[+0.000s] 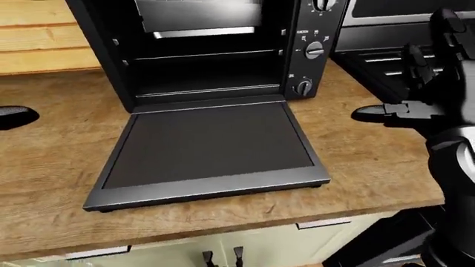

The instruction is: Close the toaster oven door.

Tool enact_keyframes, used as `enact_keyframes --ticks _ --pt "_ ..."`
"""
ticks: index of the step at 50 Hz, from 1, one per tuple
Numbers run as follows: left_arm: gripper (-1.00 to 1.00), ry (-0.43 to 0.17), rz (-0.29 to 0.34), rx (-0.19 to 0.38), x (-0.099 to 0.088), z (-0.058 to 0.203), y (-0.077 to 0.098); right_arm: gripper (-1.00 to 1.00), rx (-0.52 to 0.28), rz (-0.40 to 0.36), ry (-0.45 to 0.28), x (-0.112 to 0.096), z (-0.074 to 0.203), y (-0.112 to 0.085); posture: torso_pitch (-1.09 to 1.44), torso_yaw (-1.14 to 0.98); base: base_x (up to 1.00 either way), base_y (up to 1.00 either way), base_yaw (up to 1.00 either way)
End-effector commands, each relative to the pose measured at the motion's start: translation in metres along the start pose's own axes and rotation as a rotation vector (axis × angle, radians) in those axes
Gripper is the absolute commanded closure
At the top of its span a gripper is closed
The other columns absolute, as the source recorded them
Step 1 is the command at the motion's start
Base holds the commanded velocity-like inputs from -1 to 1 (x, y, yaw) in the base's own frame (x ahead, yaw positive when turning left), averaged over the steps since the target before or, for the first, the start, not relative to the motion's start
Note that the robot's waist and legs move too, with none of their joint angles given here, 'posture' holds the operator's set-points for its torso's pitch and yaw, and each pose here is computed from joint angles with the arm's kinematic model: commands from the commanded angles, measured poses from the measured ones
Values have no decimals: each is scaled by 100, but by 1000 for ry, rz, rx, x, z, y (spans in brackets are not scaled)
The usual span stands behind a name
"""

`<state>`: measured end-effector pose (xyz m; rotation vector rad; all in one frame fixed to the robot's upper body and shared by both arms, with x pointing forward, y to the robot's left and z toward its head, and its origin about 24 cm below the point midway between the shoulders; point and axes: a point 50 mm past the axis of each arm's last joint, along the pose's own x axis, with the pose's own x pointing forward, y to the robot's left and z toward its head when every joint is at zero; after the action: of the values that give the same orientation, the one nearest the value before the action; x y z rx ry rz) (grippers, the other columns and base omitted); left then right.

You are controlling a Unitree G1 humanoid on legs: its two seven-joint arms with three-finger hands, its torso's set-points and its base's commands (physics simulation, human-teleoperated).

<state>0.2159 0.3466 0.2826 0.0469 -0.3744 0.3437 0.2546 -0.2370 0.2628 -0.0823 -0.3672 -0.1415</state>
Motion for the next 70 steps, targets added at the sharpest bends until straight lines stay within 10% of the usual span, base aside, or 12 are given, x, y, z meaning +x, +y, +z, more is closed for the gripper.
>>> enact_keyframes --ticks 1,32,43,70 --pt "-100 -86 1 19 -1 19 1 -100 -9 11 -107 -1 20 2 0 0 0 0 100" --pt "-100 -126 -7 38 -1 24 1 -100 15 -124 -61 14 24 -16 0 0 0 0 33" --pt "-100 -111 -4 22 1 22 6 -100 -189 -119 -130 14 23 -21 0 0 0 0 0" --pt "-100 -102 30 23 5 22 13 -100 -400 -188 -100 20 13 -48 0 0 0 0 0"
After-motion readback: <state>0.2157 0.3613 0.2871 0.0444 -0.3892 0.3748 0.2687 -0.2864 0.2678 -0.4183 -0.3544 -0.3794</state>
